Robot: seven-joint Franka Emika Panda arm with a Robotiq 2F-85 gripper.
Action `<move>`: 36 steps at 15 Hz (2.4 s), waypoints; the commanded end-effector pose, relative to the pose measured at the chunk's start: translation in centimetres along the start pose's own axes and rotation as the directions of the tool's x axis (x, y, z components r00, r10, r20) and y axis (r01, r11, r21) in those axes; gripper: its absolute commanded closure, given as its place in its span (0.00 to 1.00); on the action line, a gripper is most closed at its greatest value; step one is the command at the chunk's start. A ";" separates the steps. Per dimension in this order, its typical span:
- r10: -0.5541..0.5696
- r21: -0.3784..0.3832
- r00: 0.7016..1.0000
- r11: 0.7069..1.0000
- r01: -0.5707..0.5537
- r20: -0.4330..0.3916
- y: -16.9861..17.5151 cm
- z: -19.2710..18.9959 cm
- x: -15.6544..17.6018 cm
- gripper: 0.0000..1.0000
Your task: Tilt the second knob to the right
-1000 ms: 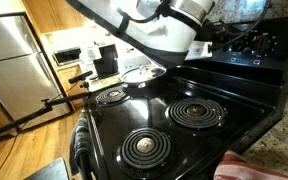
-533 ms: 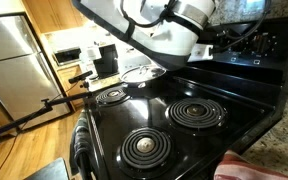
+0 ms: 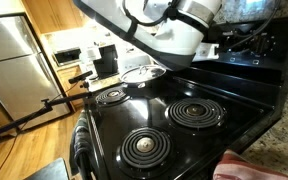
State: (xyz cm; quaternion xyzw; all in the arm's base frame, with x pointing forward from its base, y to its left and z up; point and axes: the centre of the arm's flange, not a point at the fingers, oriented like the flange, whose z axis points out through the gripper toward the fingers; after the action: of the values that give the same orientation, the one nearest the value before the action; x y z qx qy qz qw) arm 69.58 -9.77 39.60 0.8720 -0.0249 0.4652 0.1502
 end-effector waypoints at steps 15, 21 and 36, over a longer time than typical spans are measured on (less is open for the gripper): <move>-0.005 0.049 1.000 0.999 0.006 -0.024 -1.6 -2.4 0.7 0.00; 0.002 0.050 0.999 0.999 0.000 -0.034 -0.9 -3.6 0.8 0.00; 0.115 0.107 0.993 0.988 -0.115 0.000 0.1 -2.9 0.9 0.00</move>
State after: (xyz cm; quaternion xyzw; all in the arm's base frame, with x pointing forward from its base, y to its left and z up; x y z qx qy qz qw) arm 67.92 -8.71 39.80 0.8800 -0.0577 0.4633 0.0871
